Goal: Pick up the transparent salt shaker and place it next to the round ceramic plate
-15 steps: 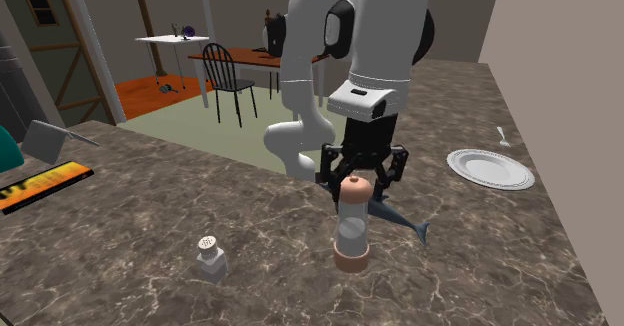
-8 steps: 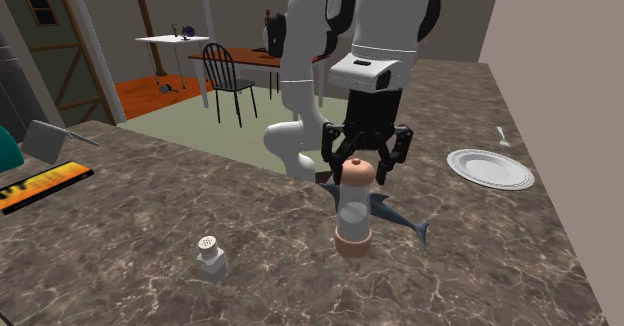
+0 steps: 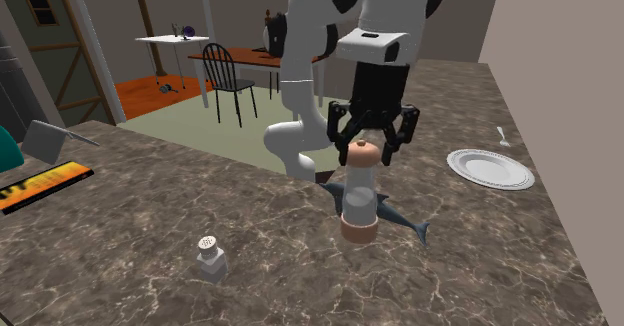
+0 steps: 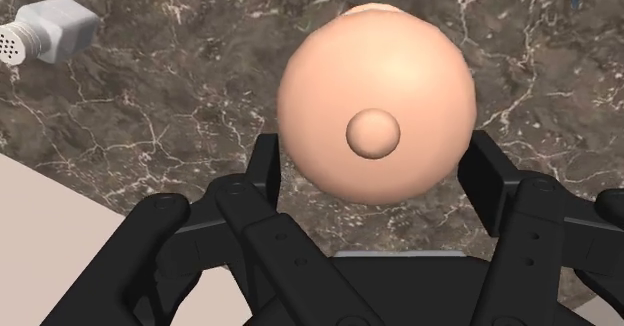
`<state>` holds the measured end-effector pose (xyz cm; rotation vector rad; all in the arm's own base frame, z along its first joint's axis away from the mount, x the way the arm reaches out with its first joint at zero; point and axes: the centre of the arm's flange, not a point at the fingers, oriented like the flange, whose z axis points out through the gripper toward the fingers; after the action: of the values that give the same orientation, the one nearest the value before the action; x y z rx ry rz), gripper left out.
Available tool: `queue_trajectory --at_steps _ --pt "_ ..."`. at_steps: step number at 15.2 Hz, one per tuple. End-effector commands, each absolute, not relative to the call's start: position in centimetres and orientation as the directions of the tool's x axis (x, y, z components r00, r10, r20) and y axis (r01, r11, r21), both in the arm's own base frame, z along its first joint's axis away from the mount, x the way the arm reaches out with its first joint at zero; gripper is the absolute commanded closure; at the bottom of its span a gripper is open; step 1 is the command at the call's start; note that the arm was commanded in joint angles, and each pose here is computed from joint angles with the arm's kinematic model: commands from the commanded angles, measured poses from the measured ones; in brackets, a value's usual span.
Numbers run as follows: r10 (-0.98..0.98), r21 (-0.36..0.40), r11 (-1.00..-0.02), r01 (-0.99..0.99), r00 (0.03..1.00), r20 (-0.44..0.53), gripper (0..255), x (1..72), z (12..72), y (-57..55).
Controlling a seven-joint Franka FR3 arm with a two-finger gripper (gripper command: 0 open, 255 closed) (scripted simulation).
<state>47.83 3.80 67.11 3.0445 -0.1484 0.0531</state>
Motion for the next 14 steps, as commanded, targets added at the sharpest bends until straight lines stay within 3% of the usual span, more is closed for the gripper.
queue_trajectory --at_steps 1,14 --pt "-0.096 0.091 -0.991 -0.099 0.995 0.039 255 46.5 67.2 5.7" --pt "-0.096 0.091 -0.991 -0.099 0.995 0.039 255 36.2 67.3 19.4"
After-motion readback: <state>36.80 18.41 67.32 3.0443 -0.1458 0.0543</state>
